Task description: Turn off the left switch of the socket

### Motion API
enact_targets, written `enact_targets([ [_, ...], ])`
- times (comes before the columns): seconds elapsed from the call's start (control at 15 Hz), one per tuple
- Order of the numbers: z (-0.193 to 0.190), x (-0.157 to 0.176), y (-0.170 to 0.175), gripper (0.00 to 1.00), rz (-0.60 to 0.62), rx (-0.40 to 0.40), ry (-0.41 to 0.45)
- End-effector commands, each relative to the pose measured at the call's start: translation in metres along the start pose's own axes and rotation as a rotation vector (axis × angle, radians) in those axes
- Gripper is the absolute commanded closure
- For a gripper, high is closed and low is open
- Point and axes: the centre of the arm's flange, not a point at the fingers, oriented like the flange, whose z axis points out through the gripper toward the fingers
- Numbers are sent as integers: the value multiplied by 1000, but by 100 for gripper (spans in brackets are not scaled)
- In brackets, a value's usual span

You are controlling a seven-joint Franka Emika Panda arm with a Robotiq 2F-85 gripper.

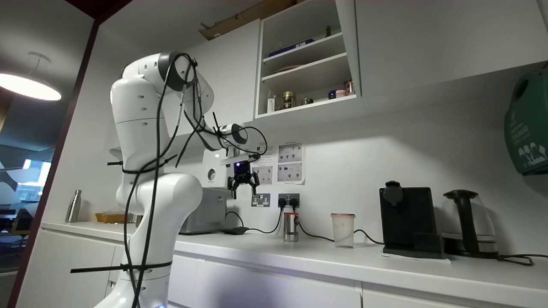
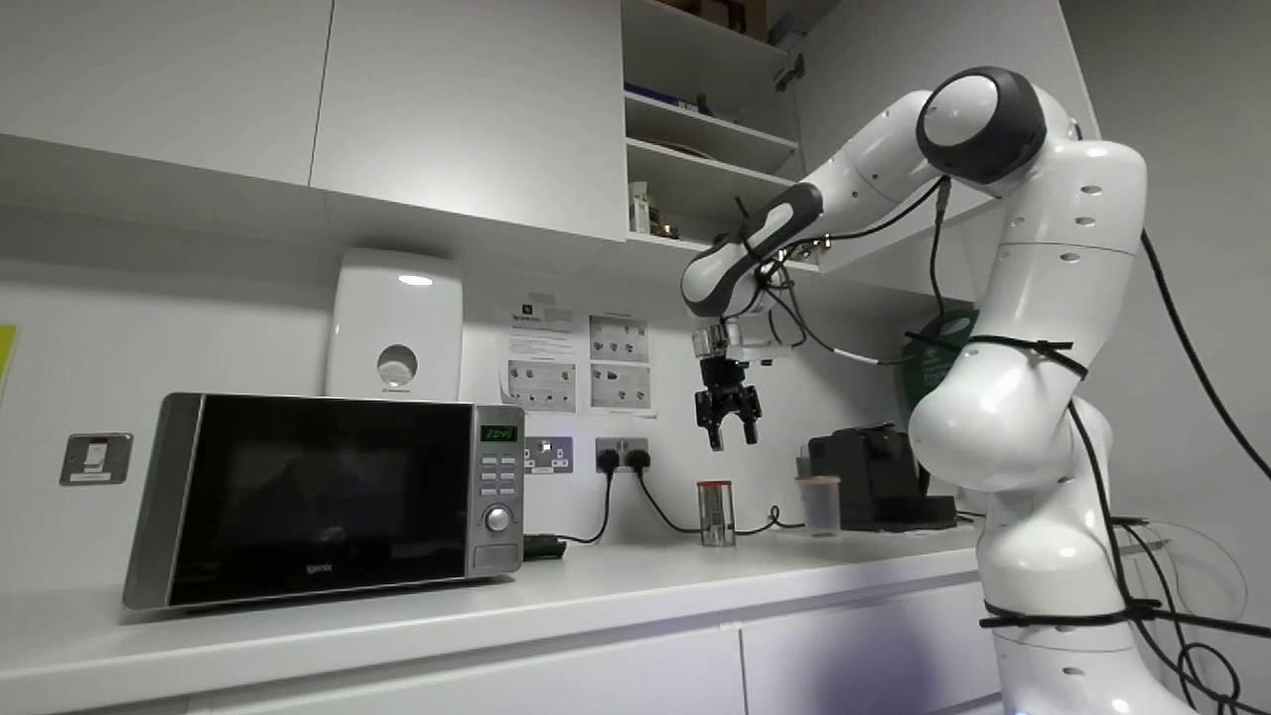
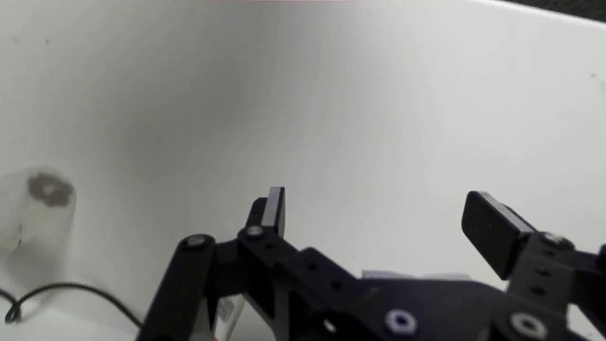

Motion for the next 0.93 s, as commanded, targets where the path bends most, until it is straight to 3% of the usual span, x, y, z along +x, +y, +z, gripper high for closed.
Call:
enact_targets([
  [0.0,-5,67,-5,0,-69,-129,104],
  [0.6,-14,180,-50,0,-273,-270,336],
  [0.8,-12,190,-49,0,-277,-345,376],
  [0.87,-9,172,-49,0,-290,-308,347],
])
